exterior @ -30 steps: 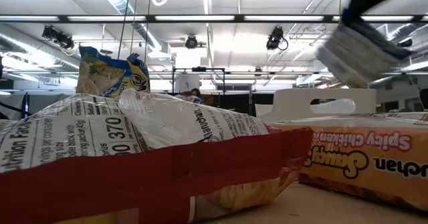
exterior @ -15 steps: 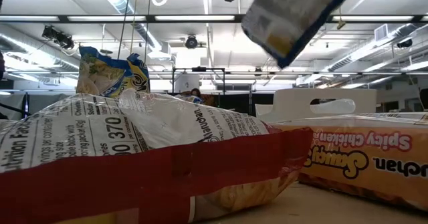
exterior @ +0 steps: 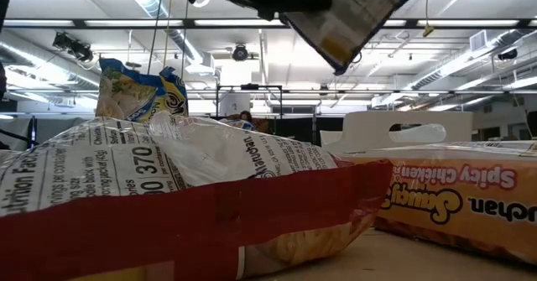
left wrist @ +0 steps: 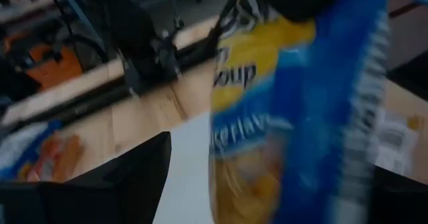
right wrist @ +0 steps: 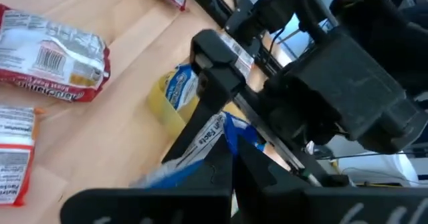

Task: Sort Maruchan noodles
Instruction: Put the bottom right blue noodle pack into the yellow bin

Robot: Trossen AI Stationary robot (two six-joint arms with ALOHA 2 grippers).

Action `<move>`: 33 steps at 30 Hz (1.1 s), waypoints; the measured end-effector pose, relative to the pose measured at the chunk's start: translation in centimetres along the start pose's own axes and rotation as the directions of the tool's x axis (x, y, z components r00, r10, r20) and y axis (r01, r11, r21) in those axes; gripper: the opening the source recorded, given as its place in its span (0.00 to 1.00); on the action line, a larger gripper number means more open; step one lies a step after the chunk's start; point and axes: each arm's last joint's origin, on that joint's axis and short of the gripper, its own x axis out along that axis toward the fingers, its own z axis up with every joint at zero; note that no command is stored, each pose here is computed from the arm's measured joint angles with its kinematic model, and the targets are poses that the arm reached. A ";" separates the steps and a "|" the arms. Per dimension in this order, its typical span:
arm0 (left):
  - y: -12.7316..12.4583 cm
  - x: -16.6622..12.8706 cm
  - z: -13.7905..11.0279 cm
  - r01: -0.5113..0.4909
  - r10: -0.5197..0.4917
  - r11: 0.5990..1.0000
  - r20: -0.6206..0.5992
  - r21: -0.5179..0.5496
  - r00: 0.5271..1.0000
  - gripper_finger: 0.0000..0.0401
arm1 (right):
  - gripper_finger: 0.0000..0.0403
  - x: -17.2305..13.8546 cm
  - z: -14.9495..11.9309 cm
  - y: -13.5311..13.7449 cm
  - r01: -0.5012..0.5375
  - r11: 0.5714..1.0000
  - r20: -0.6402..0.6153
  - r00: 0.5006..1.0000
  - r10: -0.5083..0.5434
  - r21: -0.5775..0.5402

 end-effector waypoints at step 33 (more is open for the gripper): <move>-2.2 -9.2 0.1 -0.121 -0.064 0.973 -0.729 -0.198 0.682 0.31 | 0.33 -2.4 -1.9 1.0 0.100 0.926 -0.117 0.991 -0.061 0.363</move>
